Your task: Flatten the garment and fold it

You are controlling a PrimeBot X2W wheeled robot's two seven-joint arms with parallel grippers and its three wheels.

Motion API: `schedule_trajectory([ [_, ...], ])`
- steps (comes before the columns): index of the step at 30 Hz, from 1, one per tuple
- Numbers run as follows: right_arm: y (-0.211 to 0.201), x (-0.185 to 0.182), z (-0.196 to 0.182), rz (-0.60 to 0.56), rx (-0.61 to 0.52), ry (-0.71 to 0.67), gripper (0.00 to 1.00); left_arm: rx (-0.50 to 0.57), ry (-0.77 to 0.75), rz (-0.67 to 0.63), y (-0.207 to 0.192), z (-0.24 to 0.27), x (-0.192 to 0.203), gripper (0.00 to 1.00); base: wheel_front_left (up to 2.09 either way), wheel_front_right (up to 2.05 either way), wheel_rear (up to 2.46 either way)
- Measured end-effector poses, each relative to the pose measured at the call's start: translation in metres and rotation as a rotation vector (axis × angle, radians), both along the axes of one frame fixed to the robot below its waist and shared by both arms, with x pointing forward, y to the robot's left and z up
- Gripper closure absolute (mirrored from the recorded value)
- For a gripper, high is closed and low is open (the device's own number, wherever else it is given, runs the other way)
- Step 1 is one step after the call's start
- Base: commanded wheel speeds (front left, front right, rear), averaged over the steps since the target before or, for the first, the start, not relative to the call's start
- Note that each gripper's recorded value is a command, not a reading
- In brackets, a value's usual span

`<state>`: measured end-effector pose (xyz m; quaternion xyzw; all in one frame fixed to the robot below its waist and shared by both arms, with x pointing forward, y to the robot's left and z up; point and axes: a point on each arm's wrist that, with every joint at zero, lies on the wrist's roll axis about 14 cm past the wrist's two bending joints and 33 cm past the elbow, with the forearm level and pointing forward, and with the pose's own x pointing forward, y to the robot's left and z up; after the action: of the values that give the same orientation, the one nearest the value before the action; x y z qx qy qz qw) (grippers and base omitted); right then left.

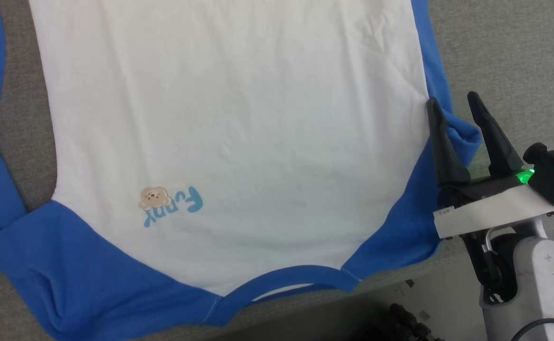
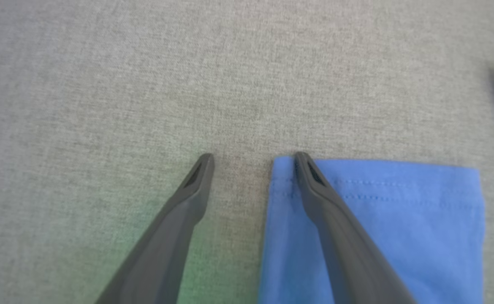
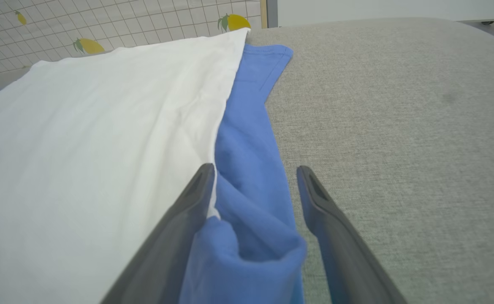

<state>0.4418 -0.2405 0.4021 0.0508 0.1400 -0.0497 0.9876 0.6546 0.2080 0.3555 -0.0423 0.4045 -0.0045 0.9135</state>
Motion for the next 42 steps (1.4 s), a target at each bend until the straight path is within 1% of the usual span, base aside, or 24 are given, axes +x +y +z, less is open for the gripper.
schedule_trajectory([
  [6, -0.001, 0.001, 0.008, -0.003, 0.001, -0.019, 0.00, -0.010, 0.059, -0.016, -0.007, 0.004, -0.017, 0.00, 0.00, 0.00, 0.00],
  [14, 0.000, 0.000, 0.015, -0.001, -0.004, -0.034, 0.00, -0.007, 0.036, -0.037, -0.013, 0.006, -0.023, 0.00, 0.00, 0.00, 0.00],
  [15, -0.001, 0.000, 0.015, -0.001, -0.005, -0.034, 0.00, -0.003, 0.027, -0.037, -0.012, 0.007, -0.022, 0.24, 0.00, 0.00, 0.00],
  [16, -0.001, 0.000, 0.016, -0.001, -0.006, -0.034, 0.00, 0.002, 0.016, -0.041, -0.012, 0.007, -0.021, 0.70, 0.00, 0.00, 0.00],
  [17, -0.001, 0.000, 0.016, -0.002, -0.007, -0.034, 0.00, 0.008, 0.002, -0.047, -0.012, 0.008, -0.019, 1.00, 0.00, 0.00, 0.00],
  [22, -0.002, -0.002, 0.017, -0.005, -0.009, -0.035, 0.00, 0.012, -0.070, -0.061, -0.017, 0.011, -0.012, 1.00, 0.00, 0.00, 0.00],
  [25, -0.004, -0.002, 0.022, -0.010, -0.016, -0.047, 0.00, 0.010, -0.141, -0.056, -0.016, 0.020, -0.007, 1.00, 0.00, 0.00, 0.00],
  [28, -0.007, -0.002, 0.031, -0.017, -0.022, -0.071, 0.00, 0.015, -0.259, -0.042, -0.014, 0.039, -0.001, 1.00, 0.00, 0.00, 0.00],
  [32, -0.009, -0.006, 0.044, -0.024, -0.024, -0.097, 0.00, 0.020, -0.460, -0.003, -0.006, 0.082, 0.003, 1.00, 0.00, 0.00, 0.00],
  [36, -0.008, -0.016, 0.055, -0.028, -0.018, -0.108, 0.00, -0.040, -0.612, 0.043, -0.008, 0.123, -0.008, 1.00, 0.00, 0.00, 0.00],
  [39, -0.009, -0.027, 0.061, -0.036, -0.014, -0.103, 0.00, -0.113, -0.706, 0.033, -0.023, 0.158, -0.024, 1.00, 0.00, 0.00, 0.00],
  [42, -0.010, -0.038, 0.070, -0.044, -0.007, -0.107, 0.00, -0.166, -0.790, -0.028, -0.047, 0.195, -0.044, 1.00, 0.00, 0.00, 0.00],
])
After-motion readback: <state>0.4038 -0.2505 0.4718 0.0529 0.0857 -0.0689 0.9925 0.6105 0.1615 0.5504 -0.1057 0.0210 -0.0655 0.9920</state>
